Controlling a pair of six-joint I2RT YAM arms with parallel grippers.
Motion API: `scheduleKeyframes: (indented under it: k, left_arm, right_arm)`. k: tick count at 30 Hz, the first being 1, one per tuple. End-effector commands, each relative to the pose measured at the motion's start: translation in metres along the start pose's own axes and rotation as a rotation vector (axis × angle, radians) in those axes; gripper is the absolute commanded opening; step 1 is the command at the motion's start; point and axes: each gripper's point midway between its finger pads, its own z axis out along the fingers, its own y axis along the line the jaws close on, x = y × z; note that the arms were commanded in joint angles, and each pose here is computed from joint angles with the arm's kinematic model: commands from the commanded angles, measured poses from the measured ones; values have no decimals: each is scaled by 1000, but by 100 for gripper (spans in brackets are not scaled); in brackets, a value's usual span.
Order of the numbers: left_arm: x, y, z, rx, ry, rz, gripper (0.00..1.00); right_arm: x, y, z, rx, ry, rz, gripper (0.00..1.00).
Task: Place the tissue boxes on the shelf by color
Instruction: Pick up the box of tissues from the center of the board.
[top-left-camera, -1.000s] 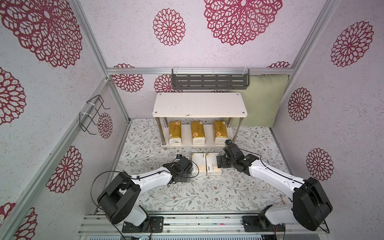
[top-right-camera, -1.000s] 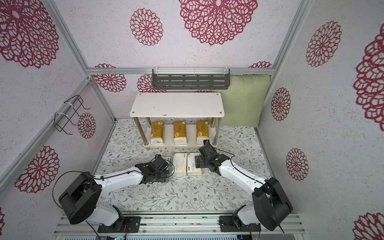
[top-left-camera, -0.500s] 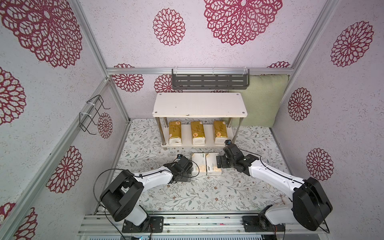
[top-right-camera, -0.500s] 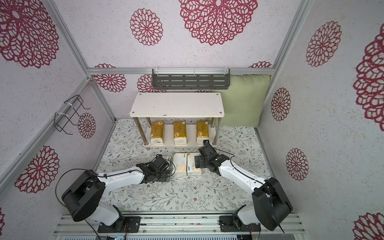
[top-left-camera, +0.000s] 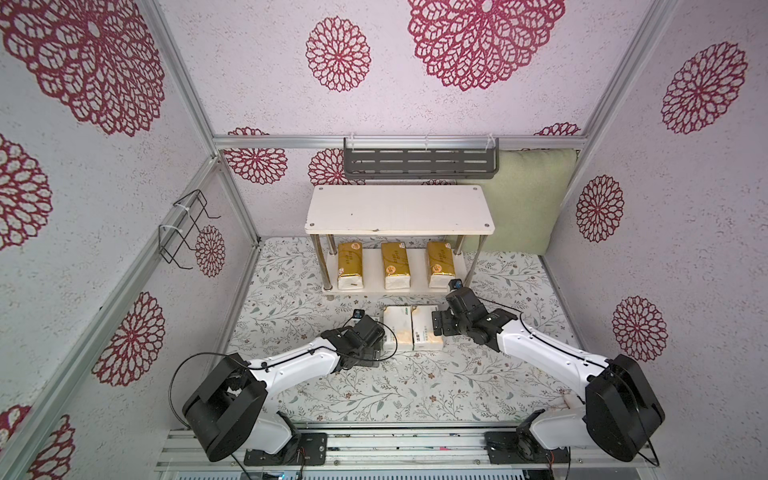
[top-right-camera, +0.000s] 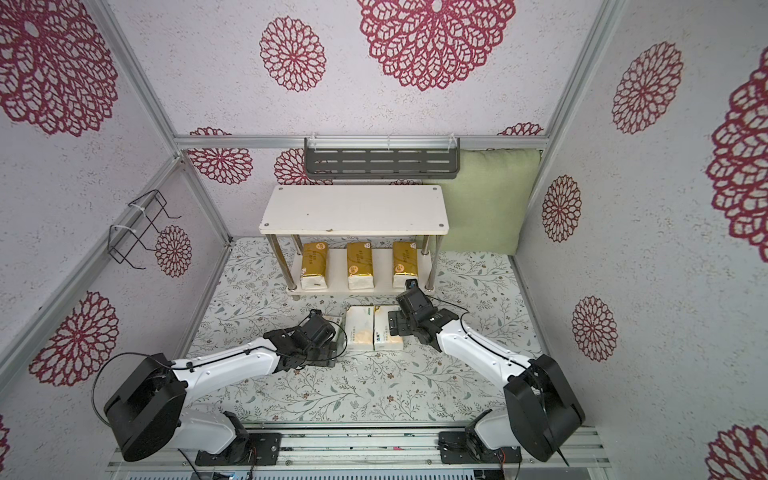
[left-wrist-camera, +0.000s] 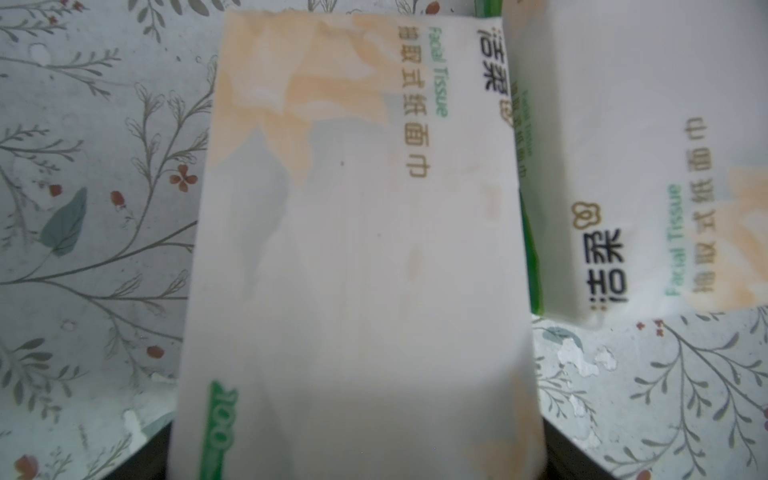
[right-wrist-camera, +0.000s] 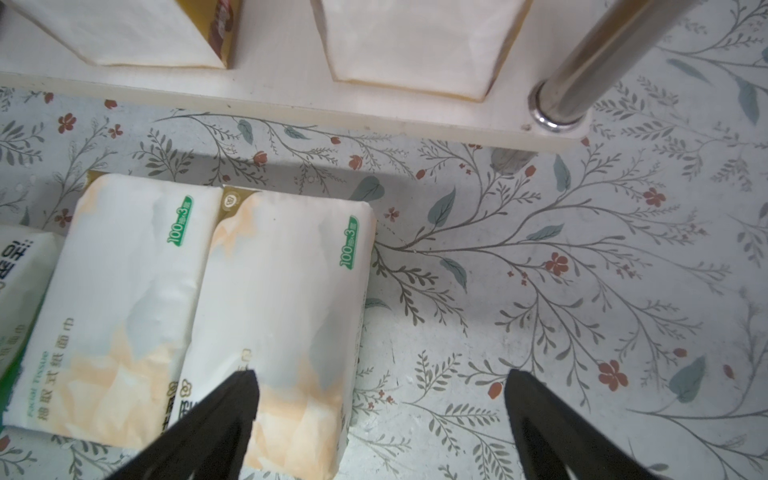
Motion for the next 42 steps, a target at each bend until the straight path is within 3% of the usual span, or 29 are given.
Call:
scheduleKeyframes:
  k: [1,15,20,42]
  left_arm:
    - [-6,0,-12,-2,-30,-6,93]
    - [-3,8,-66,64,-74,-42,91]
    - [-16,4,-95,110,-122,-46,91]
    - [-59,-29,-186,276,-280,109,91]
  right_arm:
    - [-3,5,0,-11,-7,-5,99]
    - [-5,3,0,-1,-14,-9,99]
    - [-9,4,-1,1,-19,-12,99]
    - [-13,-17,9,81,-17,-11,99]
